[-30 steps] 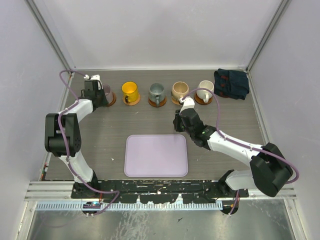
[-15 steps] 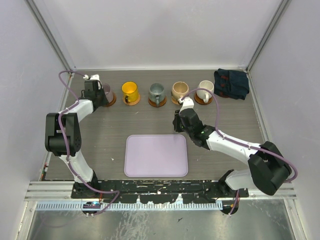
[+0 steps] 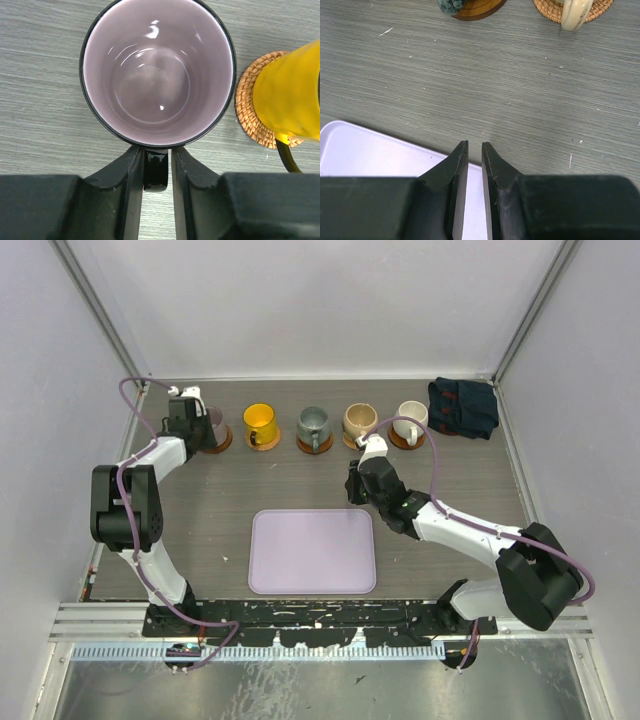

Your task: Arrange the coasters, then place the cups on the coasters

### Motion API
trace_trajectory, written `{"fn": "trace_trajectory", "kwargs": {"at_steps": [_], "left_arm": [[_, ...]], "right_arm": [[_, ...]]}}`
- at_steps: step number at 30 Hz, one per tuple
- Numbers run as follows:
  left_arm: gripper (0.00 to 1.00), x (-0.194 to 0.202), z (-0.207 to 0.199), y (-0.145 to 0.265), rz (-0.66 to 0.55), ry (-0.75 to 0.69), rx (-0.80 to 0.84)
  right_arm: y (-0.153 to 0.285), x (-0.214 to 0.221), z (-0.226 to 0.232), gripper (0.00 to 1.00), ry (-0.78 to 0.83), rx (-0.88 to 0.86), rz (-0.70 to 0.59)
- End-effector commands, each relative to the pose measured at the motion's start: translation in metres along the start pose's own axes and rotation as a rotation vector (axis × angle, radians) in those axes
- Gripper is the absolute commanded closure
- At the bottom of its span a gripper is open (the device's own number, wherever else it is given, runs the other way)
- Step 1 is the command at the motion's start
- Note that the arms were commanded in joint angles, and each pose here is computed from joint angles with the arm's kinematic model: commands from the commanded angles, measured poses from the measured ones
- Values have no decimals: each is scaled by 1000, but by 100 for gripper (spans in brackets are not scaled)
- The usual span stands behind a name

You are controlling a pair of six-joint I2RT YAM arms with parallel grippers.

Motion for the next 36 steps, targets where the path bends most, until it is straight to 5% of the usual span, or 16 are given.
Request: {"fn": "trace_trajectory", "kwargs": {"at_steps": [1, 20, 36], "left_arm": [[70, -31, -4, 3, -102, -37, 24], [58, -26, 0, 12, -84, -48, 0], [59, -19, 8, 27, -73, -51, -76]], "right_arm": [[0, -14, 4, 76, -28, -19, -69], [2, -11, 4, 77, -33, -23, -62], [6, -8, 2, 76, -48, -26, -64]]}}
Point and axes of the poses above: each gripper's point midway between its finger pads, its own y axis back along the fingers, its own z axis along the line the jaws close on, x = y × z, the point moved 10 cm from there along y, back along the fingers, and after that the axes turned 3 degrees about y, right-handed, at the moved point
